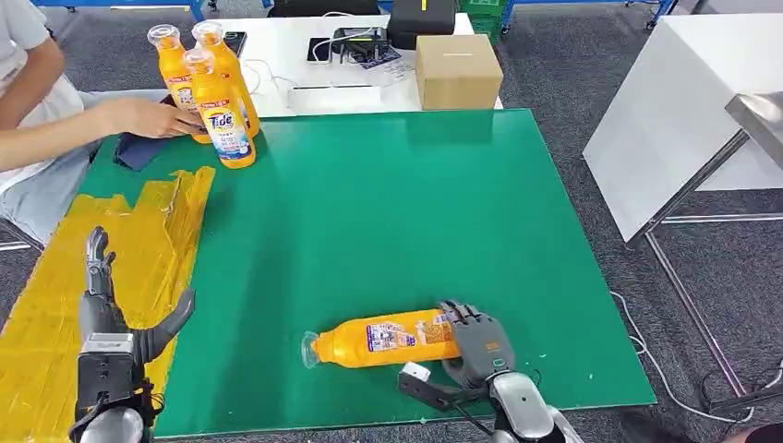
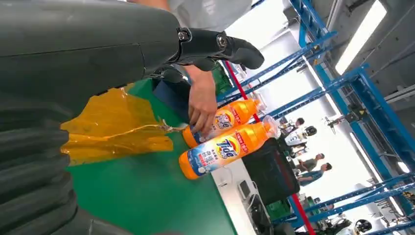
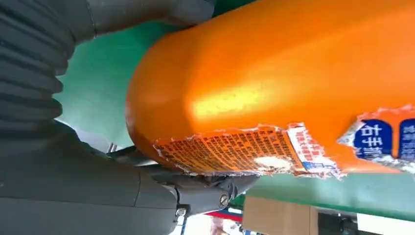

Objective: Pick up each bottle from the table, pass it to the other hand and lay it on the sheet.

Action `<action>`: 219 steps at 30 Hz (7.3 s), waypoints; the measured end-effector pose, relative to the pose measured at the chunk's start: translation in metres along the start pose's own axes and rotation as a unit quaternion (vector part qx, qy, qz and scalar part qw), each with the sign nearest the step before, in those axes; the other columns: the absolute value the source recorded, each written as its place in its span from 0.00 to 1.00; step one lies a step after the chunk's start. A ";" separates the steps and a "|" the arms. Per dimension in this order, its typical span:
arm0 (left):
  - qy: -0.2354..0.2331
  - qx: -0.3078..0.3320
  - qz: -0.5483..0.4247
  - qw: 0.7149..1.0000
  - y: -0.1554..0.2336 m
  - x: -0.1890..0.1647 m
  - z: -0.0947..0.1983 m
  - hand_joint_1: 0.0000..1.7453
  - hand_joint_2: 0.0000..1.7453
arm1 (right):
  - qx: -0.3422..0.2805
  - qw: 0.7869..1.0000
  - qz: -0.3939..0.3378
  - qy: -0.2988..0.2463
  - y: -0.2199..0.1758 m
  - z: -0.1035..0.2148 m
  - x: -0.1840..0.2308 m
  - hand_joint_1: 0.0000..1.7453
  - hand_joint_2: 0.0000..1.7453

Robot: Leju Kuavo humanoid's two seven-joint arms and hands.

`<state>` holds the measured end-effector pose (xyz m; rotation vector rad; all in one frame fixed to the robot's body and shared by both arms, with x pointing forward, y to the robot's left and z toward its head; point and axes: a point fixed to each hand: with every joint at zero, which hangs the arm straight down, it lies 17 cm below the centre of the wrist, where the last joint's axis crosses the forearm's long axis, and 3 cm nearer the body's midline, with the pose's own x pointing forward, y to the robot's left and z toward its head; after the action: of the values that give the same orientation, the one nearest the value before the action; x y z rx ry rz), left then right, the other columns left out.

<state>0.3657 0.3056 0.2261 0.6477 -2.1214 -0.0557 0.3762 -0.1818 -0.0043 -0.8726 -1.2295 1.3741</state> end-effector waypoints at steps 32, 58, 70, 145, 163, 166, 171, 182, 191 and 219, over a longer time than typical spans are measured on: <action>0.017 0.004 0.034 0.999 -0.004 -0.006 -0.002 0.00 1.00 | -0.019 1.000 -0.019 -0.005 -0.009 -0.020 0.000 1.00 1.00; 0.039 -0.043 0.115 0.992 -0.030 0.001 0.009 0.00 1.00 | -0.304 0.933 -0.192 -0.015 -0.159 0.012 0.005 1.00 1.00; 0.069 -0.109 0.220 0.967 -0.065 0.011 0.021 0.00 1.00 | -0.367 0.902 -0.226 -0.021 -0.189 0.028 -0.002 1.00 1.00; 0.078 -0.217 0.449 0.863 -0.161 0.066 0.010 1.00 1.00 | -0.063 0.886 -0.381 -0.257 -0.086 -0.042 0.243 1.00 1.00; 0.071 -0.188 0.435 0.878 -0.153 0.061 0.001 1.00 1.00 | -0.085 0.881 -0.387 -0.259 -0.094 -0.040 0.245 0.00 1.00; 0.054 -0.165 0.375 0.911 -0.147 0.056 -0.008 1.00 1.00 | -0.105 0.874 -0.390 -0.269 -0.105 -0.033 0.246 0.00 1.00; 0.008 -0.092 0.205 0.974 -0.115 0.040 -0.029 1.00 1.00 | -0.168 0.866 -0.379 -0.280 -0.137 -0.020 0.238 0.00 1.00; -0.156 -0.034 -0.279 0.947 -0.073 0.043 -0.037 1.00 1.00 | -0.324 0.830 -0.374 -0.258 -0.215 0.032 0.169 0.00 1.00; -0.102 -0.078 -0.492 0.861 -0.027 -0.024 -0.006 1.00 1.00 | -0.381 0.786 -0.444 -0.198 -0.245 0.068 0.077 0.00 1.00; -0.006 -0.231 -0.537 0.811 -0.066 -0.145 0.037 1.00 1.00 | -0.324 0.764 -0.510 -0.226 -0.246 0.071 0.060 0.00 1.00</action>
<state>0.4327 0.3092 0.0773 1.4377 -1.3926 -1.1527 0.3532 -0.1563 0.2564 -0.1396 -2.1748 0.2159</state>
